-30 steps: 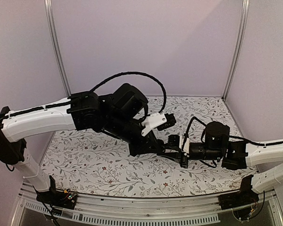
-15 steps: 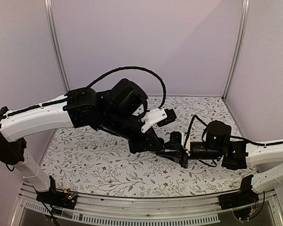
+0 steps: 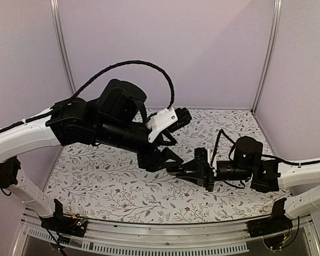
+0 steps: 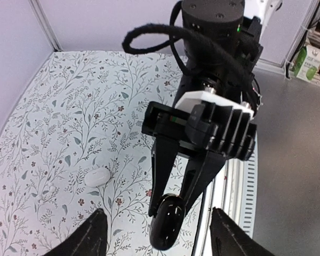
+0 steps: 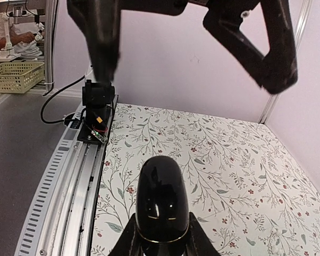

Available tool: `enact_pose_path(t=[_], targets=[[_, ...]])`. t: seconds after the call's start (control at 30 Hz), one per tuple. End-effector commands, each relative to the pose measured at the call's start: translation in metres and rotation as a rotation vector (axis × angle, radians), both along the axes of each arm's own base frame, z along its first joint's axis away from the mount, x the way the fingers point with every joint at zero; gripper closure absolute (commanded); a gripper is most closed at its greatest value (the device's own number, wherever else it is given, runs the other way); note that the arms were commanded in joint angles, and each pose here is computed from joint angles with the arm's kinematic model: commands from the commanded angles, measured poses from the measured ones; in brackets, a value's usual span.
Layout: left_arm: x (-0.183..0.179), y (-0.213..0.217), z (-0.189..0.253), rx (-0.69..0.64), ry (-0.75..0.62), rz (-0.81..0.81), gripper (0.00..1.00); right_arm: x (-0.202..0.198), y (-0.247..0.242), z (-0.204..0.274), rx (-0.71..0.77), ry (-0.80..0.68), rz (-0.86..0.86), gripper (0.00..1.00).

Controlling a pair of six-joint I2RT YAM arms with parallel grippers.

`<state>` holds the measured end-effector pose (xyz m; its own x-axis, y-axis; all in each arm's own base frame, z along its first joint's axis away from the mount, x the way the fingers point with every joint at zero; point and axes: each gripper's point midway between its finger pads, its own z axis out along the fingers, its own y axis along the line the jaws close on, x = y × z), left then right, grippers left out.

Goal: Insert the wireless bluetooth earbuds into the charging case
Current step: Close the charging case with the earbuds inside, then place the charging case with the earbuds at the center of the board.

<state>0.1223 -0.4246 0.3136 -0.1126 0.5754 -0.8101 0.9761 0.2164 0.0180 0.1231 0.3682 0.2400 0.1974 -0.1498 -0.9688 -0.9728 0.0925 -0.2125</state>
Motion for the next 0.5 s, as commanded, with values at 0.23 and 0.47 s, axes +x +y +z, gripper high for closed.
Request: enact_pose_path(t=[0.23,0.47], targets=[[0.017,0.020,0.020,-0.103,-0.124,0.106,0.05,-0.006,-0.006,0.019,0.075,0.027,0.041,1.00],[0.019,0.030,0.022,-0.194,-0.180,0.124,0.00,0.007,-0.013,0.025,0.102,0.122,0.011,1.00]])
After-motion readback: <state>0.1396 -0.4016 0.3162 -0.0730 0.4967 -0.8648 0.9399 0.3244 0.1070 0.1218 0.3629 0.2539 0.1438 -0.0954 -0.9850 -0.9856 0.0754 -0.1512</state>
